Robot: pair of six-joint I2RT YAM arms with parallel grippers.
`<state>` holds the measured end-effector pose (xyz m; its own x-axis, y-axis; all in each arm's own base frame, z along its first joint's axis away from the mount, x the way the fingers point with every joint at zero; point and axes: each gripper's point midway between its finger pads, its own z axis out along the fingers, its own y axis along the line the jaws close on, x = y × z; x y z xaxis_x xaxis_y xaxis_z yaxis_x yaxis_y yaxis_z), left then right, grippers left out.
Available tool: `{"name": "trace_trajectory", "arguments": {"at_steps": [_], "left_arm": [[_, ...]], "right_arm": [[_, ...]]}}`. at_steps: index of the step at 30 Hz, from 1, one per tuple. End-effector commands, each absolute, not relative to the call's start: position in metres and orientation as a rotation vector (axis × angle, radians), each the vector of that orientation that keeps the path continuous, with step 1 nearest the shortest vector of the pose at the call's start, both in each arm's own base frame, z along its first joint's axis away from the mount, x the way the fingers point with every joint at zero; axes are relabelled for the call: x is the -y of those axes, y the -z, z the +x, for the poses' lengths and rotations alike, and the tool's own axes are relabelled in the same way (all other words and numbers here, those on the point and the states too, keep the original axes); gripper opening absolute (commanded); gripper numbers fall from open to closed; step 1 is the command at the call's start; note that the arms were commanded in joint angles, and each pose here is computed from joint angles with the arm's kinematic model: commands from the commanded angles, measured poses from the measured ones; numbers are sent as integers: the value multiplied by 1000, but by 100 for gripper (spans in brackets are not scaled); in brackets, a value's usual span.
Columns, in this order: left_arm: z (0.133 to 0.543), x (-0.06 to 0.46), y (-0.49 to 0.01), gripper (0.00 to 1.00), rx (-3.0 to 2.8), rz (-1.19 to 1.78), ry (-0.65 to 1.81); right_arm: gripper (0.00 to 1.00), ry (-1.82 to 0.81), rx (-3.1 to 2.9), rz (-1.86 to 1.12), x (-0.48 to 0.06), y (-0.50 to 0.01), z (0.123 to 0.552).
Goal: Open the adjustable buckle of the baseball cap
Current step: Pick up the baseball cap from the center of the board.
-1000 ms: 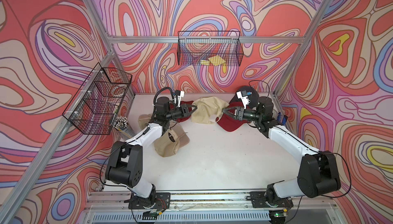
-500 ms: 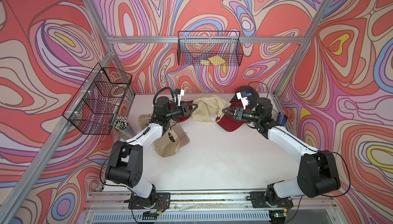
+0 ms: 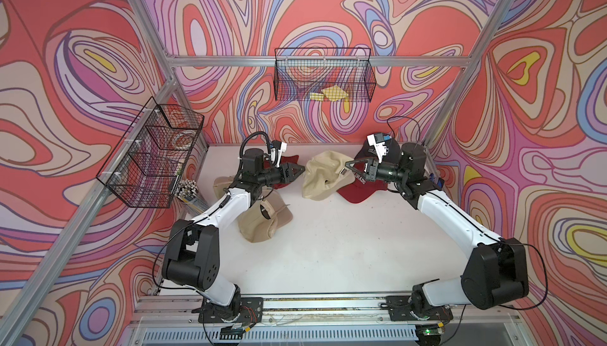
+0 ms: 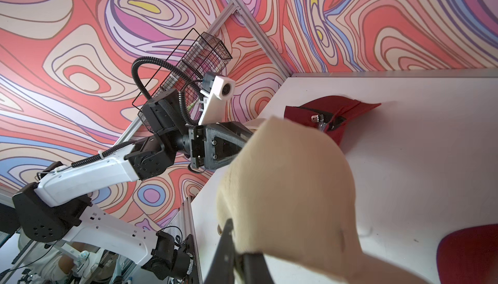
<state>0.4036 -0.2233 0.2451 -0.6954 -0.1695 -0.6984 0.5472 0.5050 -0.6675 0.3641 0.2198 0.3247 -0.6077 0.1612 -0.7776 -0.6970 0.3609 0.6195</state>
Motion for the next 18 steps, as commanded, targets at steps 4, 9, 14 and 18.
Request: {"name": "trace_trajectory", "arguments": {"at_steps": [4,9,14,18], "left_arm": [[399,220,-263,50,-1980,441,1115],[391,218,-287,61,-1898,541,1049],[376,216,-316,65,-1787,676,957],[363,222,-323,67,-1712,751,987]], "right_arm": [[0,-1316,-1814,-544,-224,-336,371],[0,-1234,-1859,-583,-222,-329,376],[0,-1226,-1863,-629,-224,-329,375],[0,-1235,-1853,-657,-229,-330,373]]}}
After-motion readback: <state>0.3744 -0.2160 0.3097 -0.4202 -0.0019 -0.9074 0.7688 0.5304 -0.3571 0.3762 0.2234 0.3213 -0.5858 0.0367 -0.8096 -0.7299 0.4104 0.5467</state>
